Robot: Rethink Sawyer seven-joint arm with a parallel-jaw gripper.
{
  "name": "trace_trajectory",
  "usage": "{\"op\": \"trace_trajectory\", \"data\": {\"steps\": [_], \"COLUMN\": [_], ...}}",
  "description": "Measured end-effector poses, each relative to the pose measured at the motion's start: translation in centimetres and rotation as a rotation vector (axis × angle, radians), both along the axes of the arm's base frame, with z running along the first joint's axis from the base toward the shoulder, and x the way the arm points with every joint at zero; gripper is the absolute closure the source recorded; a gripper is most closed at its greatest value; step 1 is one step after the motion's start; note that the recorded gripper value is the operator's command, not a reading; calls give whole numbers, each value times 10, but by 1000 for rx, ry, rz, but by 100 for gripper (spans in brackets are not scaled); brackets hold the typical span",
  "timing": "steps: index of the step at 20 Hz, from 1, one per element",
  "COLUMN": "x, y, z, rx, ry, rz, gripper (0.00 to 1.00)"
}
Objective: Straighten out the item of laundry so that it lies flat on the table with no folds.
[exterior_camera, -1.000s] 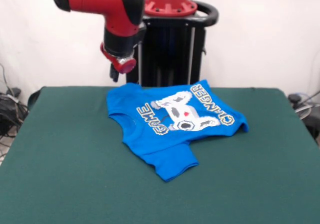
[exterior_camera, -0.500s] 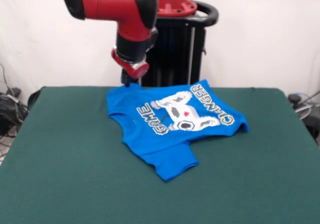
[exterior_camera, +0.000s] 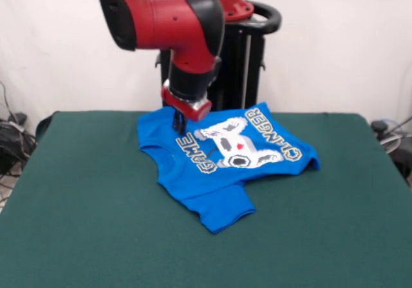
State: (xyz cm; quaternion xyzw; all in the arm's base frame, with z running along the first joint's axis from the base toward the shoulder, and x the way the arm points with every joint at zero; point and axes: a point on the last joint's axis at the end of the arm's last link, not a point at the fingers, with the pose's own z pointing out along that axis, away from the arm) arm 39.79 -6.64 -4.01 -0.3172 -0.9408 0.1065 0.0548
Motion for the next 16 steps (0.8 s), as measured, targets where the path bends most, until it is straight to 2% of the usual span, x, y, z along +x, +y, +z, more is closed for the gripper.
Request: {"op": "trace_trajectory", "data": {"steps": [2, 5, 16], "x": [12, 21, 21], "y": [4, 4, 3], "z": [-10, -17, -16], "rx": [-12, -33, -37], "ry": [-29, -43, -43], "rz": [44, 71, 69], "gripper": [100, 100, 100]}}
